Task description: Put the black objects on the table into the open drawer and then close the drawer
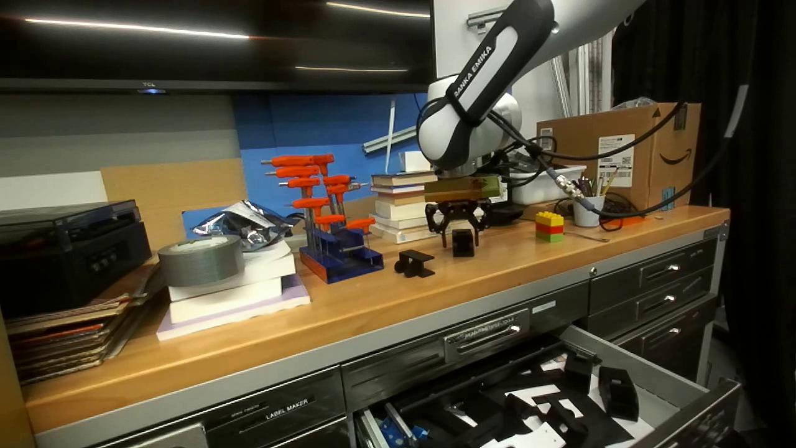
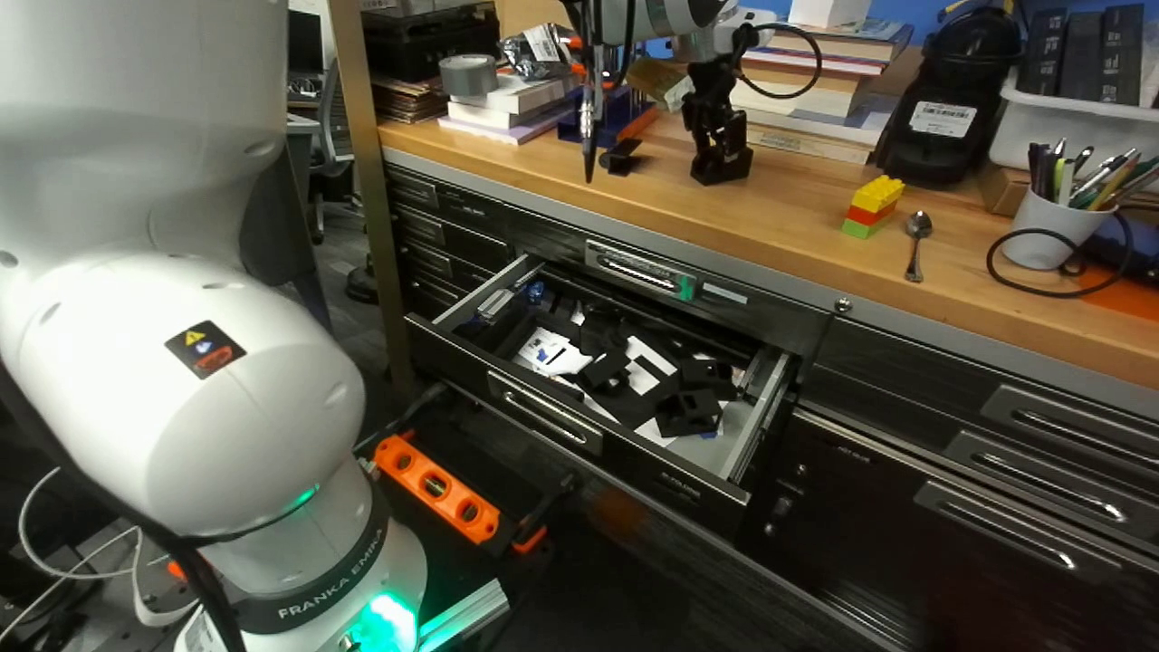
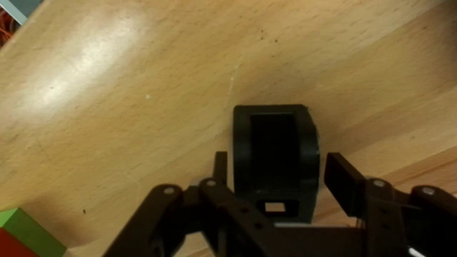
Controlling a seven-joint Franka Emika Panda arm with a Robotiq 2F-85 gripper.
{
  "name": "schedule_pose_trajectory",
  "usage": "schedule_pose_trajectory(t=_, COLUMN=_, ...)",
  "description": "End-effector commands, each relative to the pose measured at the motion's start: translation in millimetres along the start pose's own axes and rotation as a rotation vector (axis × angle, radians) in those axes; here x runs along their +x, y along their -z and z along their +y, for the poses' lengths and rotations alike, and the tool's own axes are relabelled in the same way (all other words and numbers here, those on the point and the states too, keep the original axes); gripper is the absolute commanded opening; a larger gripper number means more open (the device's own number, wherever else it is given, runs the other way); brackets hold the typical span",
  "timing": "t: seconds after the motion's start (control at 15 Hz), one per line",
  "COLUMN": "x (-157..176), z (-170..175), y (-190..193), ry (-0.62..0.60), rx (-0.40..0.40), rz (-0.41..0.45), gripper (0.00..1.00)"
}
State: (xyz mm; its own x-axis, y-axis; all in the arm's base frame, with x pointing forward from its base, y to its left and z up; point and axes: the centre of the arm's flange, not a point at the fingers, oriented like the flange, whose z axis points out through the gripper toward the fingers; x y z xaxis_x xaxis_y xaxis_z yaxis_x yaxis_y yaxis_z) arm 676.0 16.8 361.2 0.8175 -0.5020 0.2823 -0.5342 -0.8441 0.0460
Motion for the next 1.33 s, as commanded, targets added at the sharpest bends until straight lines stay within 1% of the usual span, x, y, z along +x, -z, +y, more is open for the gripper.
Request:
schedule_pose_trajectory(t=0.0, x=12.9, z=-7.5, y=3.1, ry=-0.009, rx=-0.009, rz=-0.012, gripper=0.47)
schedule_pose_trajectory(t=0.13, x=13.3, z=-6.7, y=2.2, ry=-0.011, rx=-0.012, rz=-0.017, gripper=0.34)
schedule_pose_trajectory(t=0.2, x=13.0, z=-5.7, y=3.0, ry=-0.012, rx=-0.014, rz=-0.020, gripper=0.31)
schedule_pose_trajectory(t=0.33, x=5.3, z=0.5, y=7.6, ry=-0.019, rx=-0.016, rz=-0.024, gripper=0.31)
schedule_pose_trajectory(t=0.53, x=-20.8, z=22.9, y=20.1, ry=-0.042, rx=-0.008, rz=-0.017, gripper=0.31)
schedule_pose_trajectory(t=0.8, x=-73.9, z=74.6, y=28.9, ry=-0.093, rx=0.024, rz=-0.020, gripper=0.31)
schedule_pose_trajectory(t=1.0, x=-104.5, z=106.4, y=26.5, ry=-0.141, rx=0.052, rz=-0.027, gripper=0.31)
schedule_pose_trajectory(t=1.27, x=-141.0, z=151.9, y=28.0, ry=-0.236, rx=0.108, rz=-0.001, gripper=0.31)
